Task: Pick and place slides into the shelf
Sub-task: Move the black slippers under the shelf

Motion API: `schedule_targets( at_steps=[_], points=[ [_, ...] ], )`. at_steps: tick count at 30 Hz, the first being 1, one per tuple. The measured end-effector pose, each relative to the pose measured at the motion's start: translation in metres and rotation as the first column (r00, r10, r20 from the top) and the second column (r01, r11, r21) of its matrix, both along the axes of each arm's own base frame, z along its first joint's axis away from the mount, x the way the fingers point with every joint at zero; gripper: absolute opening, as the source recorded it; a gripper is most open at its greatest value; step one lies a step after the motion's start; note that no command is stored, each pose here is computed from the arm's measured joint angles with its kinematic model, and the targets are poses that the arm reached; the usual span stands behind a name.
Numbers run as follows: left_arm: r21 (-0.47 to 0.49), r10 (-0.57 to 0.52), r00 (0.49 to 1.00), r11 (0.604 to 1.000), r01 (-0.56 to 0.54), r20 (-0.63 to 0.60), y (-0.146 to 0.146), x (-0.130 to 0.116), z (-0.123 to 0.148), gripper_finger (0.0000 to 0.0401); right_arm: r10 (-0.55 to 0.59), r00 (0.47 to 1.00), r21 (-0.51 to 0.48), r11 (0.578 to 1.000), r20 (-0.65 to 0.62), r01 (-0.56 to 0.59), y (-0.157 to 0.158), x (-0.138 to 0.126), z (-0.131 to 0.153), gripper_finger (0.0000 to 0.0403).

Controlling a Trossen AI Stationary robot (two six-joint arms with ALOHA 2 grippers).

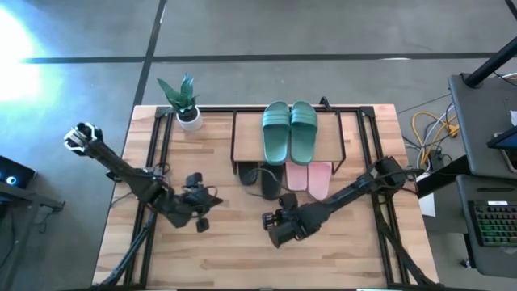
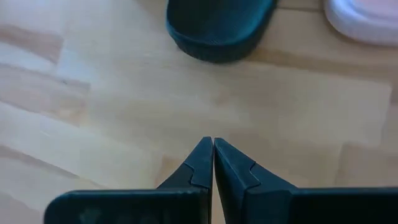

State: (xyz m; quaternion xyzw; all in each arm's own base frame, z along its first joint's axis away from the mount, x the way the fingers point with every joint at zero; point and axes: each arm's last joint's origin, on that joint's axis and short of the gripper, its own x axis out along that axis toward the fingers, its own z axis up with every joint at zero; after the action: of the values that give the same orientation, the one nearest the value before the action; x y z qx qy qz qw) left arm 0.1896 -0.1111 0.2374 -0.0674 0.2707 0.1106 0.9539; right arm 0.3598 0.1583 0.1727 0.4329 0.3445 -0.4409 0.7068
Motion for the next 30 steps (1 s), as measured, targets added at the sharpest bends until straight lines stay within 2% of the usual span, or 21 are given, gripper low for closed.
schedule_targets(
  at_steps=[5,13,18,22,24,27,30],
  points=[
    [-0.003,-0.002,1.000,1.000,0.002,0.014,0.005,-0.009,0.008,0.0000,0.140,0.988,-0.006,0.990,-0.067,-0.141,-0.028,0.014,-0.003,0.0008],
    [0.027,0.010,1.000,1.000,-0.010,-0.008,0.006,-0.010,0.005,0.0000,0.190,0.976,-0.002,0.981,-0.107,-0.192,-0.060,0.025,-0.004,0.0009],
    [0.032,0.009,1.000,0.999,-0.009,-0.017,0.005,-0.009,0.003,0.0000,0.201,0.974,0.017,0.979,-0.106,-0.201,-0.062,0.026,-0.006,0.0009],
    [0.031,0.009,1.000,0.999,-0.009,-0.015,0.005,-0.009,0.003,0.0000,0.200,0.978,0.005,0.980,-0.067,-0.200,-0.051,0.025,-0.005,0.0009],
    [0.031,0.009,1.000,0.999,-0.009,-0.015,0.005,-0.009,0.003,0.0000,0.196,0.977,-0.025,0.980,-0.084,-0.199,-0.048,0.025,-0.011,0.0008],
    [0.032,0.009,1.000,0.999,-0.009,-0.016,0.005,-0.009,0.003,0.0000,0.210,0.970,0.022,0.978,-0.121,-0.209,-0.048,0.026,-0.025,0.0008],
    [0.032,0.009,1.000,0.999,-0.008,-0.018,0.005,-0.009,0.003,0.0000,0.204,0.976,0.011,0.979,-0.072,-0.203,-0.047,0.032,-0.020,0.0008]
  ],
)
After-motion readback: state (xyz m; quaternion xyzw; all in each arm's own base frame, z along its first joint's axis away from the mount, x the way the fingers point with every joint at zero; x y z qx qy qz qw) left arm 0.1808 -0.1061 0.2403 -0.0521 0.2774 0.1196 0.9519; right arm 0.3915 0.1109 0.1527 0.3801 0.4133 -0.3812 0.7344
